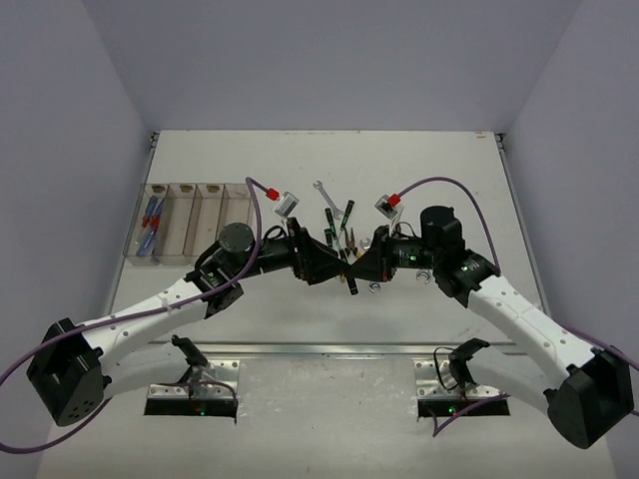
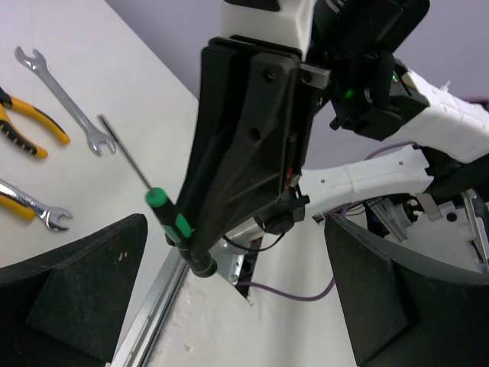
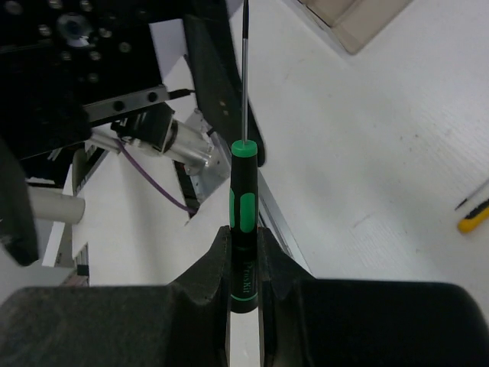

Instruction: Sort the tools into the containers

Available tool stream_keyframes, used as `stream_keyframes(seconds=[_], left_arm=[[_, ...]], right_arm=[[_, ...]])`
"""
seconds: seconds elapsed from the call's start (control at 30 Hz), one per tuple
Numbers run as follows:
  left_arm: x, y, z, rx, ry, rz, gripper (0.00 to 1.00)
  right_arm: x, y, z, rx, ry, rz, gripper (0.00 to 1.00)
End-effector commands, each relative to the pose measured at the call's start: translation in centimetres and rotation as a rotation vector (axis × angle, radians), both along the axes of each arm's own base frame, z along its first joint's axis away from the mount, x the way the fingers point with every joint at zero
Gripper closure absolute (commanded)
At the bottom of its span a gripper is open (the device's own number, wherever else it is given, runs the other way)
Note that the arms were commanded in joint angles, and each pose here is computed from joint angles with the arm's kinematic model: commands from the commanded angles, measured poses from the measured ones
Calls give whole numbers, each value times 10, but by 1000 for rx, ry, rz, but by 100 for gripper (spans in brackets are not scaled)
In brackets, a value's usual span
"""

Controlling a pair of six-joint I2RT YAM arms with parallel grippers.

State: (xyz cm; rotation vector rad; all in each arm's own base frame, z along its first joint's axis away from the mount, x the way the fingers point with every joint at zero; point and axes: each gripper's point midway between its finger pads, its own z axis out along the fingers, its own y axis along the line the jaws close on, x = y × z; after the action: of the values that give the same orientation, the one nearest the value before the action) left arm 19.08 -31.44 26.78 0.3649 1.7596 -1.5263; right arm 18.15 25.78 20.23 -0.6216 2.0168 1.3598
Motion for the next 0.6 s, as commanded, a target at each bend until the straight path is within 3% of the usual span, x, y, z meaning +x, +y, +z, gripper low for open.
stream_keyframes(seconds=[0.0,0.2,0.33,0.43,0.53,0.57], left_arm=[[6,-6,36,-95,-93,55,2],[1,-10,32,-86,-92,60,11],[2,-20,32,-95,-102,36,36],[5,-27,31,-91,-101,20,72],[6,-26,31,-94,-108,35,96],[6,-25,32,-98,-113,42,100]], right_arm=[[-7,2,43,94,-126,39,100],[-10,1,53,117,-148,35,100],[-21,6,57,174,-143,119,100],[-21,6,58,179,-166,118,100],[-21,4,59,169,-183,109,100],[-19,3,57,160,-185,103,100]])
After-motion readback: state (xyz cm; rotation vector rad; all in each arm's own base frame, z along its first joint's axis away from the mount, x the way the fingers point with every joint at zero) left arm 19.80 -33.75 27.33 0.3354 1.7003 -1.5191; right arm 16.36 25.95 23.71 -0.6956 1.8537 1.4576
